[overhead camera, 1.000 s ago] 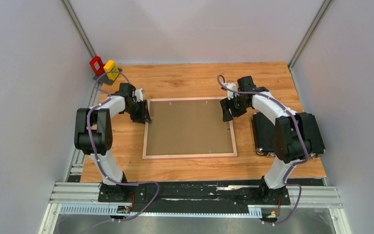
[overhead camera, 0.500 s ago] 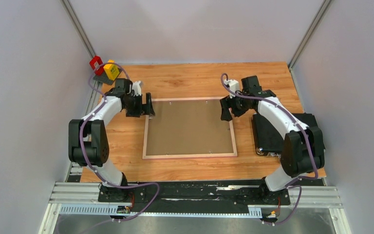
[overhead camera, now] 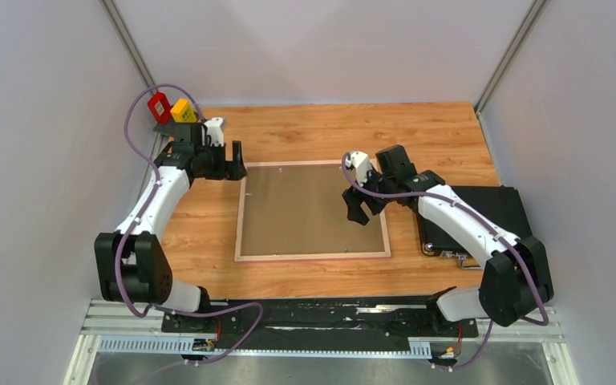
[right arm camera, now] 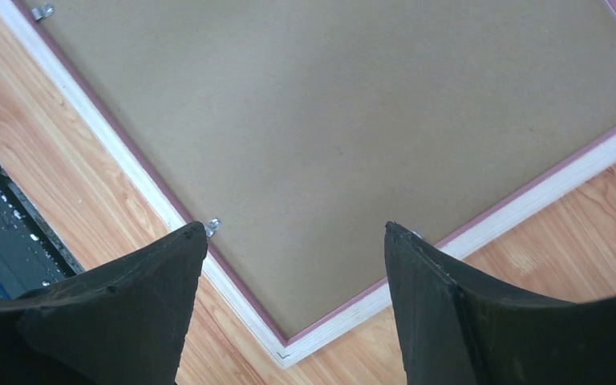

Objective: Put the photo into the frame

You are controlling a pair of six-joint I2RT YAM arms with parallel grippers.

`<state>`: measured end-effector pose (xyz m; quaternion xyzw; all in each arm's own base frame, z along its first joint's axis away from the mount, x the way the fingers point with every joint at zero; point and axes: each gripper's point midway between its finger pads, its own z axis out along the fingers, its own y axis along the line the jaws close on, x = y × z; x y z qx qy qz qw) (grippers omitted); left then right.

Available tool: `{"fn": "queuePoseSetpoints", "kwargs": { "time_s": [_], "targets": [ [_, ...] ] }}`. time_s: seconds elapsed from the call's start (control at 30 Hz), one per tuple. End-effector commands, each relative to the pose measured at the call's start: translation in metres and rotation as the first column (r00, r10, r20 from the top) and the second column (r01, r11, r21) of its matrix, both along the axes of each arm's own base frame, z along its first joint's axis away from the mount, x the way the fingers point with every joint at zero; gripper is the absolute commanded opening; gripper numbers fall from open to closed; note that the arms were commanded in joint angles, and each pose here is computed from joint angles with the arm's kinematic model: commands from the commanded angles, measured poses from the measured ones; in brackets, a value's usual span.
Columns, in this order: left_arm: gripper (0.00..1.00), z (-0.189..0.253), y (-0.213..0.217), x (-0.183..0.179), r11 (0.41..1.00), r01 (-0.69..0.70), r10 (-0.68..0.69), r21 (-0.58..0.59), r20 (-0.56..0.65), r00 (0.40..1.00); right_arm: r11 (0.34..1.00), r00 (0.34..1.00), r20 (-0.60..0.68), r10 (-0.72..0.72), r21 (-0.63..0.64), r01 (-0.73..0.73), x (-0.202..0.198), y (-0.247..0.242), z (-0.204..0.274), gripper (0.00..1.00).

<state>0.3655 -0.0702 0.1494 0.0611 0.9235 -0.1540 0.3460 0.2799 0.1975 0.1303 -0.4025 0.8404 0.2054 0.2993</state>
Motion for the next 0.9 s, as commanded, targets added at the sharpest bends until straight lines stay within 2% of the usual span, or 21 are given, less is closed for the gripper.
{"fn": "queuePoseSetpoints", "kwargs": {
  "time_s": [0.0, 0.2, 0.5, 0.87],
  "targets": [
    [1.0, 0.049, 0.006, 0.015, 0.998, 0.011, -0.02, 0.057, 0.166, 0.986, 0.997, 0.993, 0.098, 0.071, -0.008, -0.071, -0.003, 0.012, 0.01, 0.8],
    [1.0, 0.062, 0.005, 0.008, 0.998, 0.03, -0.041, 0.059, 0.197, 0.979, 0.979, 0.977, 0.107, 0.187, -0.104, -0.176, -0.026, 0.033, -0.009, 0.8],
    [1.0, 0.043, 0.003, -0.01, 0.989, 0.114, -0.125, 0.091, 0.126, 0.984, 0.919, 0.925, 0.069, 0.375, -0.158, -0.361, -0.072, 0.079, -0.037, 0.78],
    [1.0, 0.032, 0.008, -0.022, 0.987, 0.115, -0.125, 0.115, 0.085, 0.988, 0.879, 0.905, 0.04, 0.423, -0.26, -0.399, -0.085, 0.101, -0.069, 0.73]
  ]
}}
